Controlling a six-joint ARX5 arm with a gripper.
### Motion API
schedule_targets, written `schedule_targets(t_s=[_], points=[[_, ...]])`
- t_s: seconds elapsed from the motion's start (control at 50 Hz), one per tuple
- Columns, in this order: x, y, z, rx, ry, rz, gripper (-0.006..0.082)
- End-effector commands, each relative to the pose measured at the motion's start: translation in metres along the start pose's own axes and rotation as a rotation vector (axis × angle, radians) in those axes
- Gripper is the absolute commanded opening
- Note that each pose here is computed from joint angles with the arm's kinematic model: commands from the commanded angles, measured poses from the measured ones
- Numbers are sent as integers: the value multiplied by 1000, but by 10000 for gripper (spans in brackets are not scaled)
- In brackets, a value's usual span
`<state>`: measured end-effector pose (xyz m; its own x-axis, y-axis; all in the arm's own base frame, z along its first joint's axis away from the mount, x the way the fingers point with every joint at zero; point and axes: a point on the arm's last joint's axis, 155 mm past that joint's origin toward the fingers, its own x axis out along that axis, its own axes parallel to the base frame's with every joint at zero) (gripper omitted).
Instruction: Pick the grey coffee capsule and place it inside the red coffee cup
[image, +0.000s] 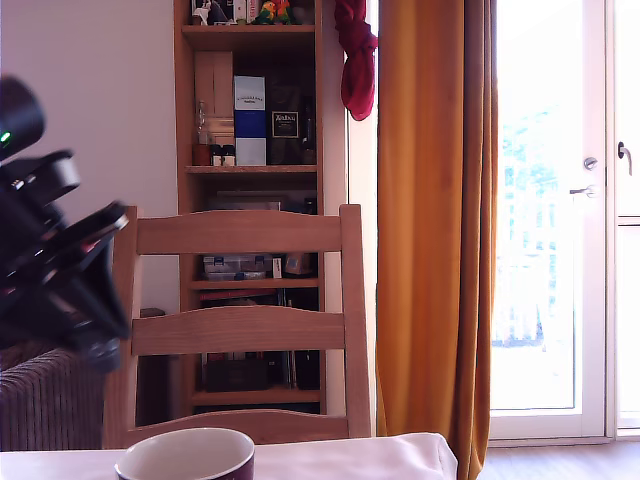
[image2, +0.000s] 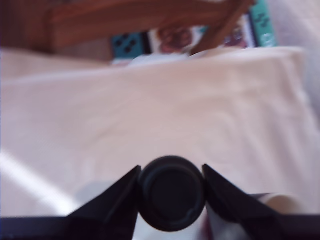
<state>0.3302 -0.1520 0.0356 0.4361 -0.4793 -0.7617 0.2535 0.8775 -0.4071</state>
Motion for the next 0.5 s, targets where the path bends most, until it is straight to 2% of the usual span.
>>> schedule_targets(t_s=[0.0,0.28,0.48], points=[[3,-12,-12,4,36,-17,251],[11,-58,-49,73,152,-77,251],[12,-73,-68,76,209,-85,251]])
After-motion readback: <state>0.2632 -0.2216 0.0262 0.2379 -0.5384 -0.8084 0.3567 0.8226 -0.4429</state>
